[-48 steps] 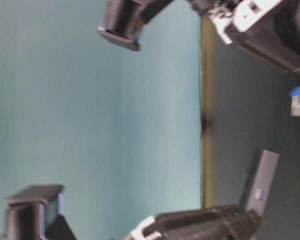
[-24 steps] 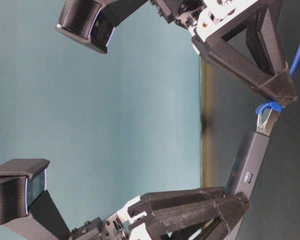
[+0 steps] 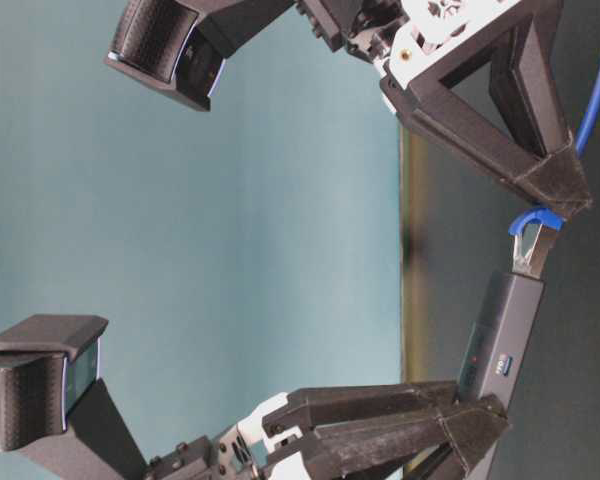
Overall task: Insert the LAN cable into the hub.
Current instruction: 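Lift the hub and cable plug, aligning the plug with the hub port, then push the blue plug into the hub port with the right gripper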
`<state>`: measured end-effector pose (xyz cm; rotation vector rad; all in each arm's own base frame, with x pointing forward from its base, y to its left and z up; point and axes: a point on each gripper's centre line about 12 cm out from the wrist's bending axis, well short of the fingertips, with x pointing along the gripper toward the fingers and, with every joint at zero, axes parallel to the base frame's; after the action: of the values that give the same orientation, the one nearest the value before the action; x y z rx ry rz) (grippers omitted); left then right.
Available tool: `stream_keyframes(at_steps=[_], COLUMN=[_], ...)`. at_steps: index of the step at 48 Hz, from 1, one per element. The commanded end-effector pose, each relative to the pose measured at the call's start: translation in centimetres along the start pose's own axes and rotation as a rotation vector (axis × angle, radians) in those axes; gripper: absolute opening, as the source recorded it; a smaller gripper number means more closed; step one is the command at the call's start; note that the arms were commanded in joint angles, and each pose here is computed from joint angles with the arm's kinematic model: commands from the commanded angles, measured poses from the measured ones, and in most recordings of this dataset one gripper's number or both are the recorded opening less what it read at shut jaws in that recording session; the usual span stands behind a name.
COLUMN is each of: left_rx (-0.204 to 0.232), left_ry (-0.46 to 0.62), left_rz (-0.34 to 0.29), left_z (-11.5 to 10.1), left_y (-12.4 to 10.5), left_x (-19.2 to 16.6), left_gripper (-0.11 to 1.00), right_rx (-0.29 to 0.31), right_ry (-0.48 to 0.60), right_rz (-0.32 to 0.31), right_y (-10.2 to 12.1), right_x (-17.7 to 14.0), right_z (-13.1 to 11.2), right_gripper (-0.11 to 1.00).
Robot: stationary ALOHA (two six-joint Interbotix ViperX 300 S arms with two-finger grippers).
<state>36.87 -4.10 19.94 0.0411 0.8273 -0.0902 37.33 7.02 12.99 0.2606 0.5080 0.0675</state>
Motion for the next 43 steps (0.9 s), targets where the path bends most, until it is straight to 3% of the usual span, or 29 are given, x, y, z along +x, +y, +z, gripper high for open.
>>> stream_keyframes(at_steps=[1,13,25,43], left_rx=[0.011,0.039,0.083,0.093], left_ry=[-0.017,0.075,0.098,0.085], left_rz=[0.0,0.005,0.008,0.014], left_z=[1.2,1.9,2.9,3.5], left_y=[-0.1,-0.1,0.2,0.6], left_x=[-0.3,0.3,0.8,1.0], left_gripper=[0.29,0.29,0.29,0.29], right_rx=[-0.002,-0.015,-0.016,-0.034], right_ry=[-0.035,-0.001,-0.003,-0.025], right_rz=[0.0,-0.013,-0.011,-0.001], right_y=[0.0,-0.3,-0.2,0.3], right_x=[0.2,0.3,0.6,1.2], right_z=[1.4,1.2,1.6,2.7], right_gripper=[0.12,0.12,0.12,0.12])
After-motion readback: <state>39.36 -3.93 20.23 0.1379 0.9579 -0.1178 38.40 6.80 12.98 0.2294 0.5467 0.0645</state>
